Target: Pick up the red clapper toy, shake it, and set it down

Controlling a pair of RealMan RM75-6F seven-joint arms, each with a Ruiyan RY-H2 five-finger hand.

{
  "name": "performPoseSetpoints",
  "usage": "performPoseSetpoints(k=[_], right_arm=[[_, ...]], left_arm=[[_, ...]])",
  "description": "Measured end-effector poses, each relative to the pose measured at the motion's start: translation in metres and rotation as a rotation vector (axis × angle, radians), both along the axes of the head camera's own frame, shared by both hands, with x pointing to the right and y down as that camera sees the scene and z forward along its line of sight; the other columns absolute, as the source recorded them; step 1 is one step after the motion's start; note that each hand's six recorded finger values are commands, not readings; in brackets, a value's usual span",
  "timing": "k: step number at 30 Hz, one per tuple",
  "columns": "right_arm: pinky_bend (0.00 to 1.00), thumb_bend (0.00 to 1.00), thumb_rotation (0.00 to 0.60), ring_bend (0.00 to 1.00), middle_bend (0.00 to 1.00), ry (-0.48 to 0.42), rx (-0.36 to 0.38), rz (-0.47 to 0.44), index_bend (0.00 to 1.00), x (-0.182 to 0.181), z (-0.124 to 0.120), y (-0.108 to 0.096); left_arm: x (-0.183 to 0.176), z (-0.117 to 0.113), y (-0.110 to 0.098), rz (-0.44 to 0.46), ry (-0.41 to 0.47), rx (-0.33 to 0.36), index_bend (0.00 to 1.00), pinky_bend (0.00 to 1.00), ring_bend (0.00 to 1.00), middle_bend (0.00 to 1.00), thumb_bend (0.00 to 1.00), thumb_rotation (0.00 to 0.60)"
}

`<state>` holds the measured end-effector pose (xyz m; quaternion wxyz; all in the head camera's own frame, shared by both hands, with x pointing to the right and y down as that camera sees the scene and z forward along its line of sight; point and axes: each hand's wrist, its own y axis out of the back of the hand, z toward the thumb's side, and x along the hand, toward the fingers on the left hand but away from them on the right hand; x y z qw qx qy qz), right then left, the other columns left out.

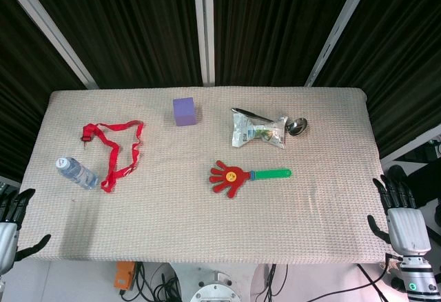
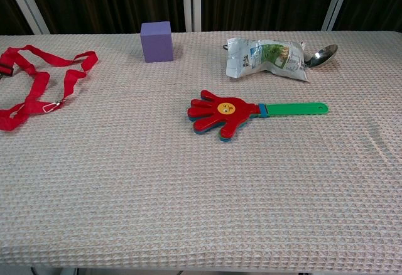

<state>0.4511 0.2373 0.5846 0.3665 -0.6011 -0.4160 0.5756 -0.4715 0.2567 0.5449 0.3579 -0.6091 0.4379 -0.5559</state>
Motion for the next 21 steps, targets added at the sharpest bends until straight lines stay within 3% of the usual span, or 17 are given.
performPoseSetpoints(k=[9, 21], right_arm=[[0.0, 0.27, 0.6, 0.0, 0.0, -0.023, -0.026, -0.054, 0.0, -0.022, 0.004, -0.023], [0.0, 0.24, 0.6, 0.0, 0.0, -0.043, -0.109, -0.203, 0.0, -0.087, 0.024, -0.067]], left_arm=[[-0.003, 0.0, -0.001, -0.015, 0.013, 0.004, 0.04, 0.0, 0.0, 0.08, 0.15, 0.6], [-0.005, 0.0, 0.001, -0.017, 0.02, 0.002, 0.04, 0.0, 0.0, 0.08, 0.14, 0.6]])
